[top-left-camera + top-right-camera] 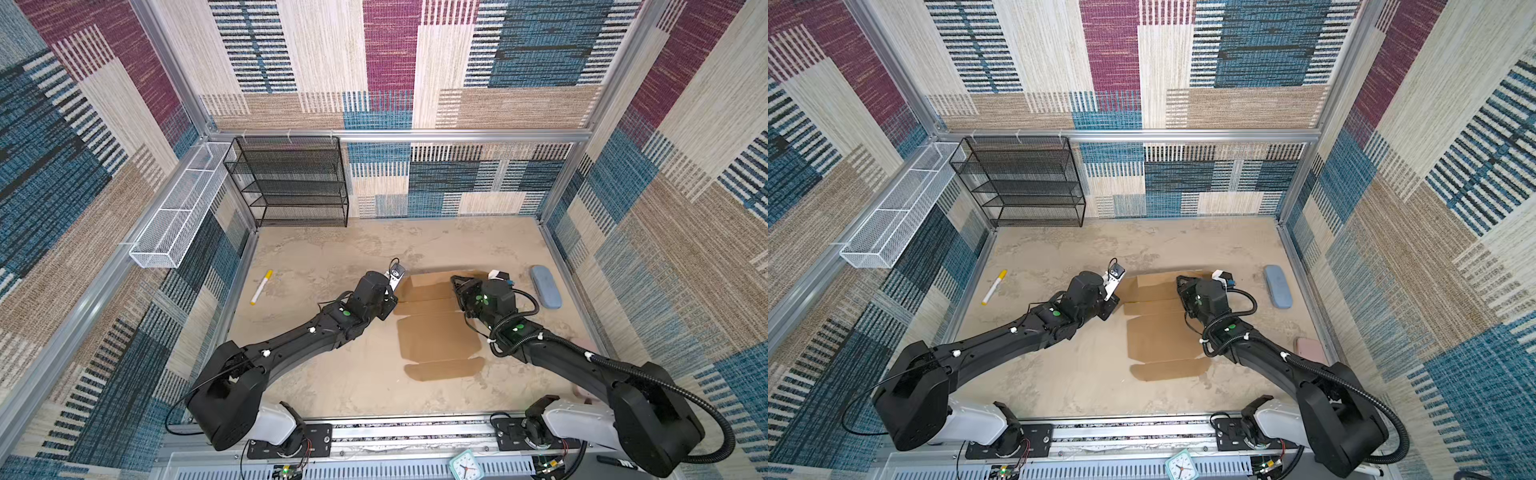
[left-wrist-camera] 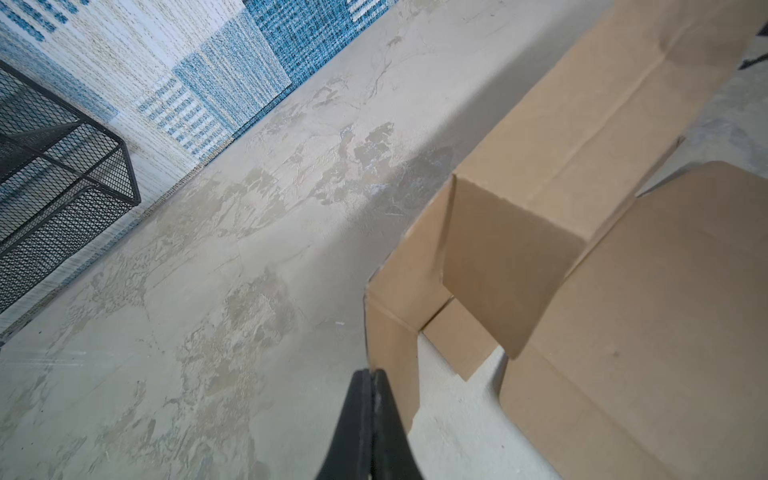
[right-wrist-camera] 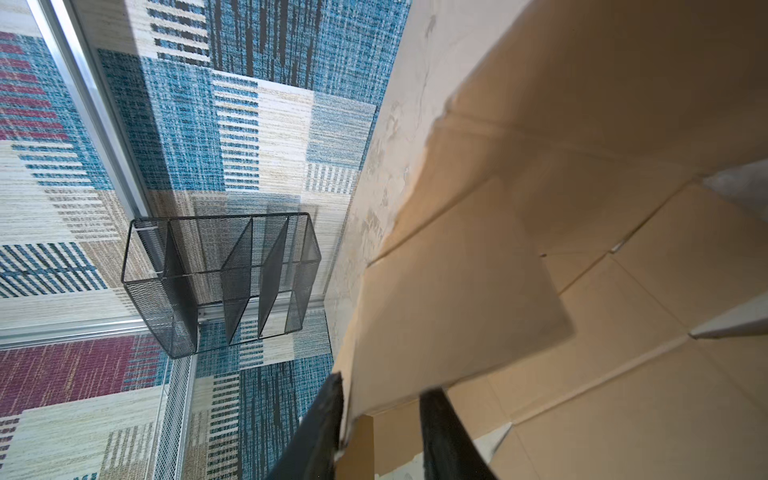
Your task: Fold the paper box
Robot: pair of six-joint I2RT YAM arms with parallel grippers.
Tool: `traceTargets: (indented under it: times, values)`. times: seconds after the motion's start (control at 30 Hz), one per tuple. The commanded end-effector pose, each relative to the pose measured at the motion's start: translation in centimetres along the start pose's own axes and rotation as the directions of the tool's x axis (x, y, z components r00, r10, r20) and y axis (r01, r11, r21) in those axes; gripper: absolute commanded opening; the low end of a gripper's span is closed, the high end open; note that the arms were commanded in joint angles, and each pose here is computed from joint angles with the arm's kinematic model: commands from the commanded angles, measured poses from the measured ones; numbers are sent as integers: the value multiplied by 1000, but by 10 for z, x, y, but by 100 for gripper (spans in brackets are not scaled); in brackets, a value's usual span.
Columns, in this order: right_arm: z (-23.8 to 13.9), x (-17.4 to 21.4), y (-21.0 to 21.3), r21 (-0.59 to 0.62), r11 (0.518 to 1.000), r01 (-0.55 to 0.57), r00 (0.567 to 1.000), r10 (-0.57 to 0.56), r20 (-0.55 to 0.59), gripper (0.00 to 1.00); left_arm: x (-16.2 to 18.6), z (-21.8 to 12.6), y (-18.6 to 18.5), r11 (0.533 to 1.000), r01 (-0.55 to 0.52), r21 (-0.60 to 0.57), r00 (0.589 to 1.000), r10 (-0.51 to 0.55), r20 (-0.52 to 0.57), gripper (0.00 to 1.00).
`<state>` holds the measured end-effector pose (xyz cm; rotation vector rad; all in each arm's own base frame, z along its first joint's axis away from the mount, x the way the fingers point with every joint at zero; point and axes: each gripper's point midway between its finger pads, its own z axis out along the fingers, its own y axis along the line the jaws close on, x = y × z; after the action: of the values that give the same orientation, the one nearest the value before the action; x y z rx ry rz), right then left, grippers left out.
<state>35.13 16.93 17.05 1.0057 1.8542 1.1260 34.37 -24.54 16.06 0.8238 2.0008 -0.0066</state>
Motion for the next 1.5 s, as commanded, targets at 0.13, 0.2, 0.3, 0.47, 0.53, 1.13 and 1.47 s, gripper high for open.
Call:
traceTargets:
  times: [0.13,0.2,0.3,0.47,0.53,1.13,1.47]
  values:
    - [5,-6,19,-74,997,22,999,-20,33,14,6,2,-10,999,-12,49,1000,13,-18,0]
    - [6,-6,17,-68,997,30,999,-27,36,10,5,2,-10,999,-10,51,1000,11,-17,0]
    - [7,-5,11,-60,998,29,999,-27,34,4,3,1,-11,998,-2,57,1000,3,-12,0]
    - [7,-5,3,-45,999,21,999,-19,36,0,4,-2,-12,997,22,68,1000,-21,-17,0]
    - [7,-4,3,-46,999,19,999,-18,34,0,3,-4,-15,995,35,92,999,-34,-21,0]
    - [3,-4,-8,-17,1000,14,999,-13,35,0,-12,-37,-21,955,230,188,973,-231,-16,57]
    - [0,-2,-9,-18,1000,12,1000,-12,26,0,-29,-57,103,930,360,-74,931,-352,98,92]
